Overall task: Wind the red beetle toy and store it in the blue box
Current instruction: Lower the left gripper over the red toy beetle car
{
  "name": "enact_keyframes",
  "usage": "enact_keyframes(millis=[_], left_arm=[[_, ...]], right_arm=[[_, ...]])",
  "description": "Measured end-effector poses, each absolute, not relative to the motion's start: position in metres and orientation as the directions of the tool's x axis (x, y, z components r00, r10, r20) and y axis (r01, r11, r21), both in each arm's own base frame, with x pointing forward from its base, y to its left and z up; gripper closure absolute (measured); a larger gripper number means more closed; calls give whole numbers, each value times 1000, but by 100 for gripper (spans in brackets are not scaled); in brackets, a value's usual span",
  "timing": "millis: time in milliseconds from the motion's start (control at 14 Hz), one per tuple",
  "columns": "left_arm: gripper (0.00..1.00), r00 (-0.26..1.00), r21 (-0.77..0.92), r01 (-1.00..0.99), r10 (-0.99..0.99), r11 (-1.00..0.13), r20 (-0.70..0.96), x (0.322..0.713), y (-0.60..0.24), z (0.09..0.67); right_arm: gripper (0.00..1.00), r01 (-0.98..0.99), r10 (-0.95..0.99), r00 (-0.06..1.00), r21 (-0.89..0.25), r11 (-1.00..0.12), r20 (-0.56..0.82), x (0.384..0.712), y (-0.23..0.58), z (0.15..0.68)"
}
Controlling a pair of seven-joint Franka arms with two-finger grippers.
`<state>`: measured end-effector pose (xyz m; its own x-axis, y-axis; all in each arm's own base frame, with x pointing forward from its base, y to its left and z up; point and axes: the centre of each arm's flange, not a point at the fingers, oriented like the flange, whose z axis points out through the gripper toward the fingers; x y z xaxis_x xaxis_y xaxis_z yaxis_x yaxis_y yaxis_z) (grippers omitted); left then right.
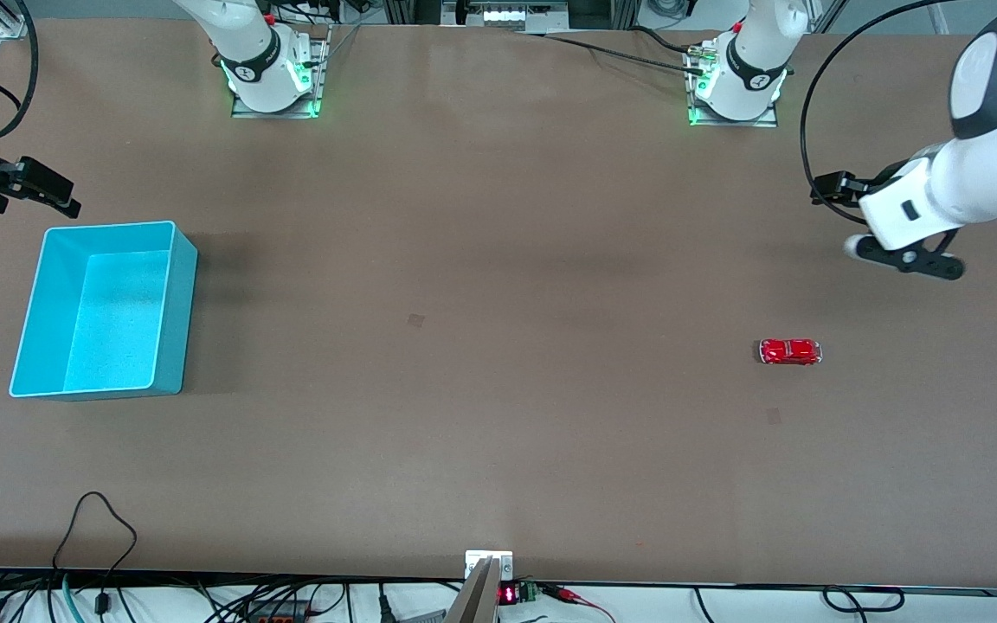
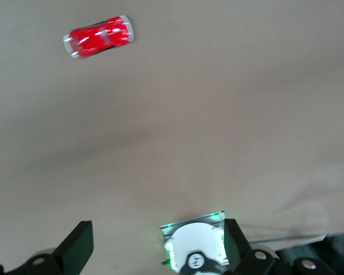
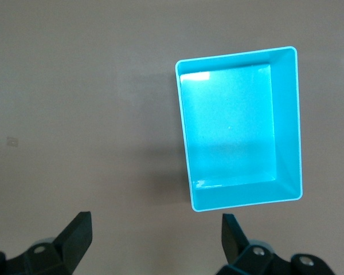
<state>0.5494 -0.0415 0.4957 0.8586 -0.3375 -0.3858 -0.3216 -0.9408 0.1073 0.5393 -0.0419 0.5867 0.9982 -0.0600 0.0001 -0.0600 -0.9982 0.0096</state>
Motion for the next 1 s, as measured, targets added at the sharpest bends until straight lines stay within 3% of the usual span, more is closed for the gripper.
enact_keyframes(millis=[500,1000], left_arm=[[0,641,250,-679,-723,-691,-257,586,-13,417],[0,274,71,-957,-956,-282,-109,607,15,297]], right_arm=[[0,-60,-60,998,10,-998,0,539,-42,586],[0,-61,-61,998,10,-998,1,540,-43,586]])
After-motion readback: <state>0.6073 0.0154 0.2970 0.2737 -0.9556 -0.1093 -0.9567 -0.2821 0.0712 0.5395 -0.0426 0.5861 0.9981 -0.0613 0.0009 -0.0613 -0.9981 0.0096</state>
